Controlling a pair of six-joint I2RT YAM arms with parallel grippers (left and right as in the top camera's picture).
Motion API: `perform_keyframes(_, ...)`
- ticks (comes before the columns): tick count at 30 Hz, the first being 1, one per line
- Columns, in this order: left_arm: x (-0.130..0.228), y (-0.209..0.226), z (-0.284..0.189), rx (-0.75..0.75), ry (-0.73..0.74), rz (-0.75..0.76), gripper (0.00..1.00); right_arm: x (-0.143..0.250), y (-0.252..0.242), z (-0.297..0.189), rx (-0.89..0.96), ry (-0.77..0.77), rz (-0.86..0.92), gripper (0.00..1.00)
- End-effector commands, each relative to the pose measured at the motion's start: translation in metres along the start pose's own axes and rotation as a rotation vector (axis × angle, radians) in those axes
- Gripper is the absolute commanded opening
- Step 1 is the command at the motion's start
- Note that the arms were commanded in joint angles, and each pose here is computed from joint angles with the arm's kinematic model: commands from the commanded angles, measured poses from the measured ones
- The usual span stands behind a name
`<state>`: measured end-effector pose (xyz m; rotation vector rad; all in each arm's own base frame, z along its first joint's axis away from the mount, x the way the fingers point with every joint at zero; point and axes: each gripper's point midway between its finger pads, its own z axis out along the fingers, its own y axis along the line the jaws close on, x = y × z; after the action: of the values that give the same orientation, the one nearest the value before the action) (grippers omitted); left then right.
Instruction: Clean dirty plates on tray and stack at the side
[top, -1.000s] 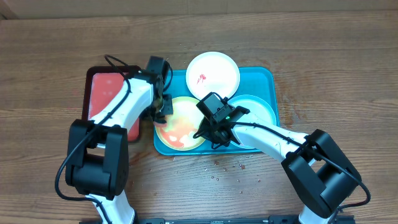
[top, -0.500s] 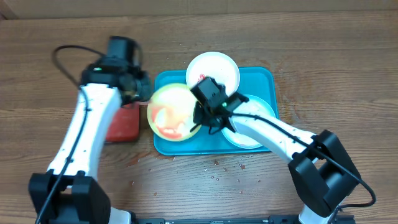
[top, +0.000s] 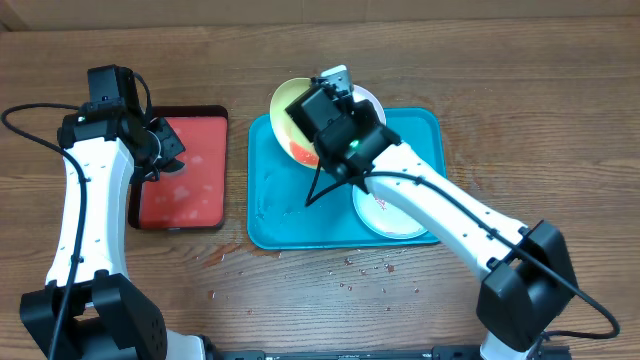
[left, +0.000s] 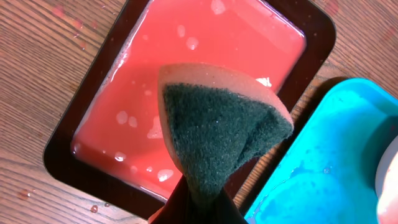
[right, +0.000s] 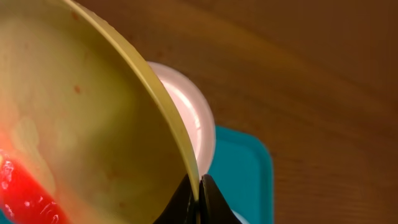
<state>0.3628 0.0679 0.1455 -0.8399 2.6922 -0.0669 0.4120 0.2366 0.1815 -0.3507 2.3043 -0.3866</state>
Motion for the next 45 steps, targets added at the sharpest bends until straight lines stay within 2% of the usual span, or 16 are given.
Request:
perform_keyframes(1, -0.005, 0.001, -0.001, -0.01, -0.016, -0.011, 0.04, -0.034, -0.021, -0.038, 0.261, -0.153, -0.178, 0.04)
perform_keyframes(5, -0.006, 0.002, -0.001, -0.015, -0.019, -0.011, 0.04, -0.05, -0.01, -0.067, 0.357, -0.248, -0.25, 0.04)
perform_keyframes(11, -0.006, 0.003, -0.001, -0.021, -0.02, -0.011, 0.04, -0.055, 0.018, -0.09, 0.345, -0.296, -0.398, 0.04)
perform_keyframes(18, -0.006, 0.003, -0.001, -0.023, -0.02, -0.011, 0.04, -0.057, -0.004, -0.105, 0.509, -0.293, -0.397, 0.04)
perform_keyframes(21, -0.006, 0.003, -0.001, -0.023, -0.02, -0.011, 0.04, -0.05, 0.007, -0.093, 0.386, -0.305, -0.258, 0.04)
perform_keyframes(23, -0.006, 0.003, -0.001, -0.023, -0.02, -0.011, 0.04, -0.032, 0.04, -0.073, 0.143, -0.242, -0.231, 0.04)
perform_keyframes(25, -0.006, 0.003, -0.001, -0.024, -0.019, -0.011, 0.04, -0.012, 0.07, -0.06, -0.066, -0.158, -0.29, 0.04)
perform_keyframes(28, -0.005, 0.003, -0.001, -0.025, -0.016, -0.01, 0.04, -0.031, 0.021, -0.066, 0.175, -0.21, -0.211, 0.04)
perform_keyframes(30, -0.005, 0.003, -0.001, -0.024, -0.017, -0.01, 0.04, -0.056, -0.026, -0.097, 0.409, -0.323, -0.034, 0.04)
perform_keyframes(32, -0.005, 0.003, -0.001, -0.025, -0.017, -0.01, 0.04, -0.068, -0.047, -0.118, 0.48, -0.384, 0.068, 0.04)
perform_keyframes(33, -0.005, 0.004, -0.001, -0.025, -0.016, -0.01, 0.04, -0.07, -0.048, -0.119, 0.444, -0.388, 0.086, 0.04)
perform_keyframes(35, -0.005, 0.003, -0.001, -0.025, -0.017, -0.01, 0.04, -0.067, -0.025, -0.1, 0.258, -0.337, 0.046, 0.04)
perform_keyframes(38, -0.005, 0.003, -0.001, -0.024, -0.017, -0.01, 0.04, -0.031, 0.037, -0.057, -0.154, -0.158, -0.089, 0.04)
perform_keyframes(40, -0.005, 0.003, -0.001, -0.024, -0.017, -0.01, 0.04, -0.009, 0.038, -0.034, -0.208, -0.069, -0.126, 0.04)
perform_keyframes(41, -0.005, 0.003, -0.001, -0.024, -0.017, -0.01, 0.04, -0.002, 0.029, -0.027, -0.193, -0.032, -0.081, 0.04)
perform_keyframes(45, -0.005, 0.003, -0.001, -0.024, -0.017, -0.01, 0.04, -0.014, -0.015, -0.027, -0.18, 0.003, 0.235, 0.04)
